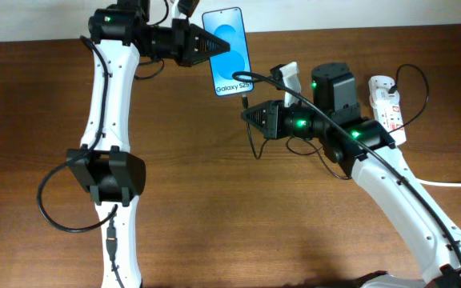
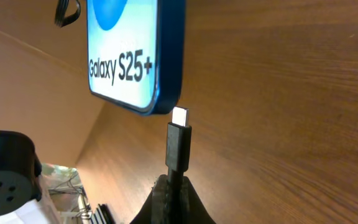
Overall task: Plug charger to phone and switch on socket
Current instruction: 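Push the USB-C plug up into the phone's charging port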
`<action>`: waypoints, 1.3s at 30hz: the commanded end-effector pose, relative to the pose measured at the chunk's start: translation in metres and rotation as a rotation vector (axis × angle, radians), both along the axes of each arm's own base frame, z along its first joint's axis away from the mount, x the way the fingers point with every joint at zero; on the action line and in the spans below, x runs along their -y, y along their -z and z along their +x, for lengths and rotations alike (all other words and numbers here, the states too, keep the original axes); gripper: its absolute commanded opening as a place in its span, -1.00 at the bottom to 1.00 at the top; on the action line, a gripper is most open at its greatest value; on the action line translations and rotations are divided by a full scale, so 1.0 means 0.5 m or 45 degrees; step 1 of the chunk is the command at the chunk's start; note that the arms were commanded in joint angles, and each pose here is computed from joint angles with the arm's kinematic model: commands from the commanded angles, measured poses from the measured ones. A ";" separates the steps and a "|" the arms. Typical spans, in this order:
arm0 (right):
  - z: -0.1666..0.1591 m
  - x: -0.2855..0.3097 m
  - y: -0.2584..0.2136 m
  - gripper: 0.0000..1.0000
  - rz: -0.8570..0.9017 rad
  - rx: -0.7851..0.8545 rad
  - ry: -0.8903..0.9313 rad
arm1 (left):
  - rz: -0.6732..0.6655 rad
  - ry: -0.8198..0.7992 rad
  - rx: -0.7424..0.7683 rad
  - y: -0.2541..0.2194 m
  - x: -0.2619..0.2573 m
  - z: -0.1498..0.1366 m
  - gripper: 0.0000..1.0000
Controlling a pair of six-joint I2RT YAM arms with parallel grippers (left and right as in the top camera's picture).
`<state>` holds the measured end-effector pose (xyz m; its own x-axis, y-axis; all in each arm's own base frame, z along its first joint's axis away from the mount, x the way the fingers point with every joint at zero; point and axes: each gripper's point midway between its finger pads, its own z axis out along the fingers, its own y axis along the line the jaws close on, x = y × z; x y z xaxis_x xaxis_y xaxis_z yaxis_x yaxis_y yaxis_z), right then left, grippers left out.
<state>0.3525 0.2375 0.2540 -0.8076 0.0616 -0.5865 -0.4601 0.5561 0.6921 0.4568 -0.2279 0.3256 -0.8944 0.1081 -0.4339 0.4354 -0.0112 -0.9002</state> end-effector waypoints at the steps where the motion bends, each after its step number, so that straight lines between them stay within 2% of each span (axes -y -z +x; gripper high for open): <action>1: -0.014 -0.013 -0.011 -0.91 0.035 0.006 -0.072 | -0.056 0.025 0.053 -0.040 -0.001 -0.015 -1.00; 14: -0.020 -0.038 -0.029 -0.91 0.062 0.066 -0.118 | 0.007 -0.006 0.060 -0.023 -0.001 -0.006 -1.00; 39: -0.022 -0.036 -0.023 -0.91 0.054 0.048 -0.114 | -0.007 0.001 0.018 -0.027 -0.001 -0.008 -1.00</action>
